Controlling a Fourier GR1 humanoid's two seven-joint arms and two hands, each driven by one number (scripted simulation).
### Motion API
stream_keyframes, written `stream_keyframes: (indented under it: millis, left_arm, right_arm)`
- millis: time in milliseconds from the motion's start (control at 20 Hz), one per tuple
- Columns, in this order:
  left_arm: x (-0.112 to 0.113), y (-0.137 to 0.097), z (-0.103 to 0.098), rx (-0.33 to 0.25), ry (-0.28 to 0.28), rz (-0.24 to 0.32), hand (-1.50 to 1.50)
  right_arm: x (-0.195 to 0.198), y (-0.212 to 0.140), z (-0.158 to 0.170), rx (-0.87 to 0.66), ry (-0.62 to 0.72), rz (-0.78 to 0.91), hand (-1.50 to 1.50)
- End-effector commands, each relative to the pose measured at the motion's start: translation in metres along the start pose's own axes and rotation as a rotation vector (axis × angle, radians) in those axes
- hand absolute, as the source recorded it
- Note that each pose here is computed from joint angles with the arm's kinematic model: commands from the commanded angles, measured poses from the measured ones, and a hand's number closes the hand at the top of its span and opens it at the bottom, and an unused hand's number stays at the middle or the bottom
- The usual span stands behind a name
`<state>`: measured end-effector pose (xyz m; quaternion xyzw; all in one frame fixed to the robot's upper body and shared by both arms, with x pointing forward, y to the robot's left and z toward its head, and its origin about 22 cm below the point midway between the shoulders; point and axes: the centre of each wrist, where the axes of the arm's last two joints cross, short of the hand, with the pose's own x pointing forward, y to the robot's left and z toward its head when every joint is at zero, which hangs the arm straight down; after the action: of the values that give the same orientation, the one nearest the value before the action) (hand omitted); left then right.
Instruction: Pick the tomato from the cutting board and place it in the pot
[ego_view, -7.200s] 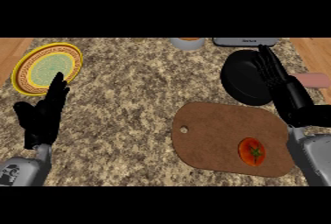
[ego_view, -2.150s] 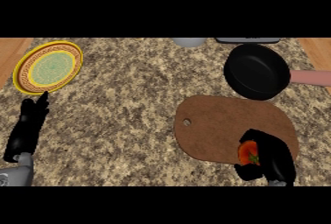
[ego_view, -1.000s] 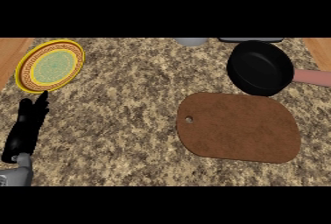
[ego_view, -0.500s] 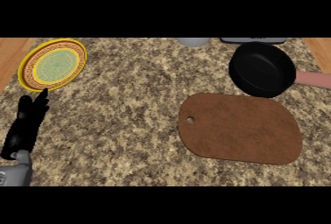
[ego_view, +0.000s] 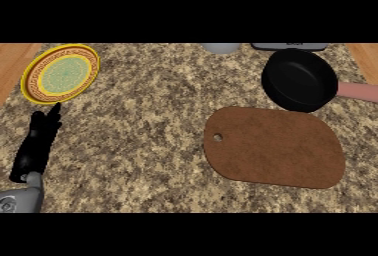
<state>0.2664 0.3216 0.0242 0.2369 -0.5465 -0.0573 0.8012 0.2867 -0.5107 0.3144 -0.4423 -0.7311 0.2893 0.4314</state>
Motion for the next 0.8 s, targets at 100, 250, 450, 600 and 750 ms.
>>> stream_keyframes:
  millis: [100,250,450,600,750]
  left_arm:
    - [0.013,-0.020,-0.006,-0.018,-0.008,-0.003,0.00]
    - [0.007,0.014,-0.007,0.006,0.001,-0.012,0.00]
    - [0.006,0.010,-0.004,-0.011,0.003,0.009,0.00]
    - [0.022,0.016,0.002,-0.001,-0.011,-0.009,0.00]
    - [0.016,0.000,-0.004,0.019,-0.001,-0.002,0.00]
  right_arm:
    - [0.045,0.014,-0.052,0.105,0.017,-0.035,1.50]
    - [0.049,0.046,-0.065,0.161,0.057,-0.024,1.50]
    - [0.062,0.078,-0.088,0.207,0.067,-0.056,1.50]
    - [0.068,0.097,-0.094,0.285,0.062,-0.033,1.50]
    - [0.068,0.131,-0.097,0.355,0.072,-0.060,1.50]
